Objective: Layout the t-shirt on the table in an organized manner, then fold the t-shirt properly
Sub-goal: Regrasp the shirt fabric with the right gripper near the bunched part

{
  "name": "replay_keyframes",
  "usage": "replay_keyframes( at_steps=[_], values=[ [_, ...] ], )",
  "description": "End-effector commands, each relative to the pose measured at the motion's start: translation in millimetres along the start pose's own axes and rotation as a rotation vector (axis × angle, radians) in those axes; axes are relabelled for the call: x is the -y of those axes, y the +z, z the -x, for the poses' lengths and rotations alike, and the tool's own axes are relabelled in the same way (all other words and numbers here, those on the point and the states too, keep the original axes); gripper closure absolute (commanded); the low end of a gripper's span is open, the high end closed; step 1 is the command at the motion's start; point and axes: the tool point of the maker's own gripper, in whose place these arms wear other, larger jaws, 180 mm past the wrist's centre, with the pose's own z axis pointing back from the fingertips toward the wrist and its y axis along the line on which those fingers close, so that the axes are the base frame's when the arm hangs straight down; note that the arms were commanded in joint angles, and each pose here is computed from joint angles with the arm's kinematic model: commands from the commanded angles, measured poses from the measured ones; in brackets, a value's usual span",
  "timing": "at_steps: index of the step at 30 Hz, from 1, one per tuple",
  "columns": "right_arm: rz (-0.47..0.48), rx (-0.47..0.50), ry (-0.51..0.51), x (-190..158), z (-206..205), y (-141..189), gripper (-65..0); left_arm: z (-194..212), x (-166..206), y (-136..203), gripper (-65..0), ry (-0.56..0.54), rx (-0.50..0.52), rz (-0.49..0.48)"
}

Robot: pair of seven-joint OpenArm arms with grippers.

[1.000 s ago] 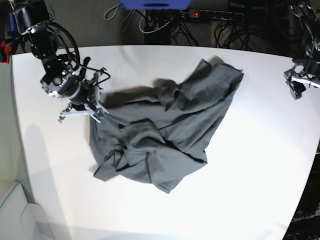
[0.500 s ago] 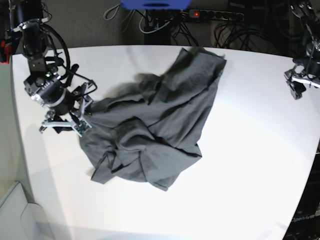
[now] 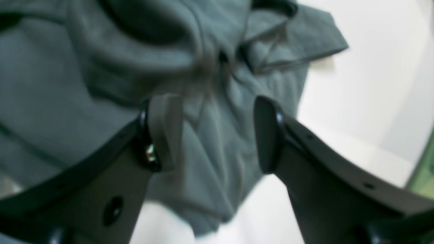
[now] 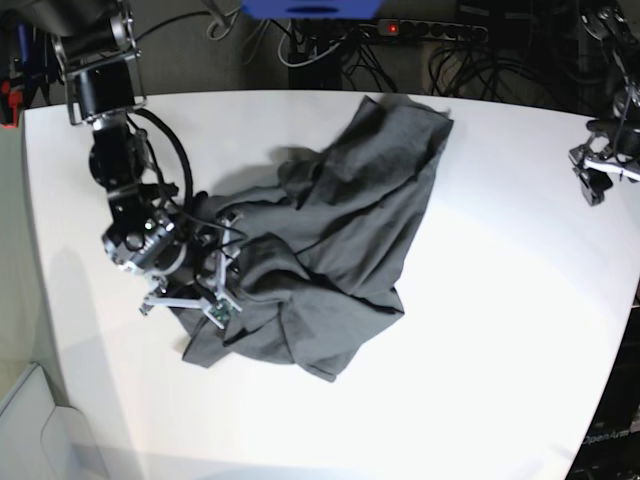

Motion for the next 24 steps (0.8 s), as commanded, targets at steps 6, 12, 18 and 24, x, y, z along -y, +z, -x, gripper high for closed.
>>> replay_keyframes(
  at_steps=[6,12,18,24],
  values=[
    [-0.016,0.001,-0.026,6.3,-5.4,-13.6,-34.4,-14.3,-0.5,2.9,-49.7,-0.016,0.045,0.0],
    [-0.054,-0.016,-0.062,0.3,9.1,-30.9,-34.4,-14.9,0.1,2.6,-49.7,-0.013,0.047,0.001],
    [-0.062,-0.016,-0.07,-2.0,11.7,-33.7,-34.0,-15.4,-0.1,2.6,-49.7,-0.015,0.048,0.001],
    [-0.089,0.005,-0.068,-12.6,1.5,-36.1,-34.0,-14.9,0.1,2.6,-49.6,-0.013,0.047,0.001]
  ],
)
